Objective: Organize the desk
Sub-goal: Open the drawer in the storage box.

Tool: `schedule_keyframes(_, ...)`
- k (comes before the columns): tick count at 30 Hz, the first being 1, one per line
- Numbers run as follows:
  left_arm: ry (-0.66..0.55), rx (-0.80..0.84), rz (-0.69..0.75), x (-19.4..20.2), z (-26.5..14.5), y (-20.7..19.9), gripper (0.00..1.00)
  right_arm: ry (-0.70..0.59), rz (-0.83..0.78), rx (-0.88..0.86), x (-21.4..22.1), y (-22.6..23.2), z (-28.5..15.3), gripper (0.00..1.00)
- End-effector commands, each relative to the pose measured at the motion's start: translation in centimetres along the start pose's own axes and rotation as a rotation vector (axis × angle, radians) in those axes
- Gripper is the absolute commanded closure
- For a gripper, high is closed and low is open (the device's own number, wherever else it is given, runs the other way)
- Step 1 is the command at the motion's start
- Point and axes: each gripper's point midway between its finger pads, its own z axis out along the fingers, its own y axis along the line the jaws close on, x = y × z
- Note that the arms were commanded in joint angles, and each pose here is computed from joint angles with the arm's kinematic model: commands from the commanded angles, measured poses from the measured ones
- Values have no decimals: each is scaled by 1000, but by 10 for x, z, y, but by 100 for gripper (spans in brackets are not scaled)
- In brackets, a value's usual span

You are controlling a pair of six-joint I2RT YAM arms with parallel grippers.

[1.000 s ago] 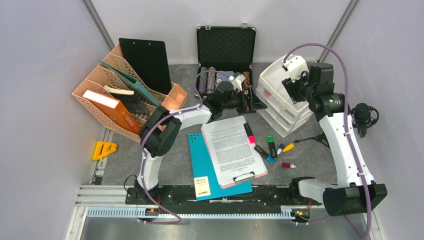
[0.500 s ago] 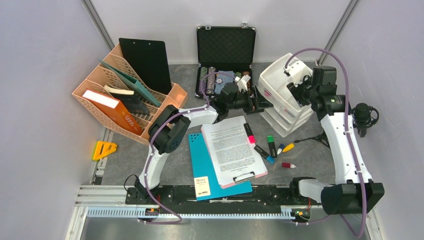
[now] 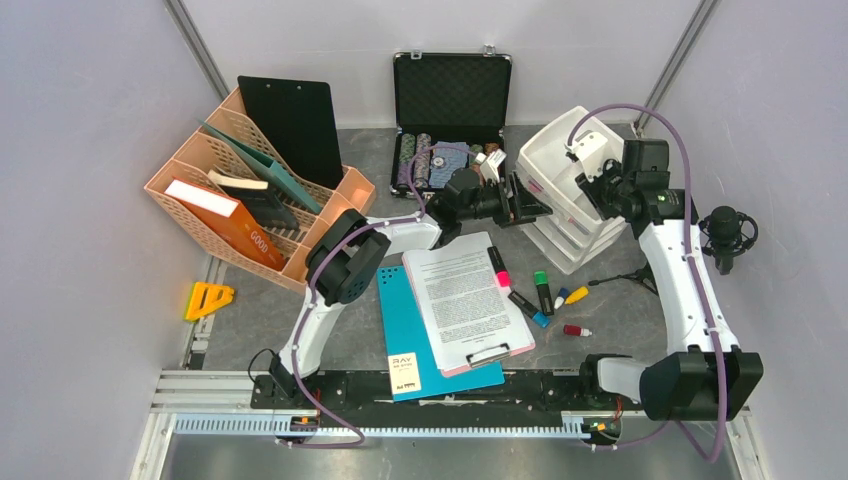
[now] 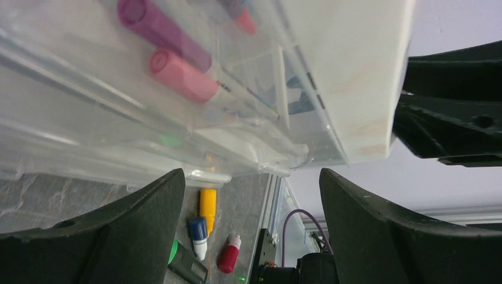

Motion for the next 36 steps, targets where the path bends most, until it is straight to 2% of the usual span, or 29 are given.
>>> schedule_keyframes(1,-29,119,15,-5,10,-20,11,-1,5,-24,5,4,7,65)
schedule_keyframes(14,-42,124,24,-1,9,-19,10,0,6,-61,6,10,12,72)
schedule_keyframes(36,-49,135,18,5,10,-11,10,-10,15,-83,3,12,13,75)
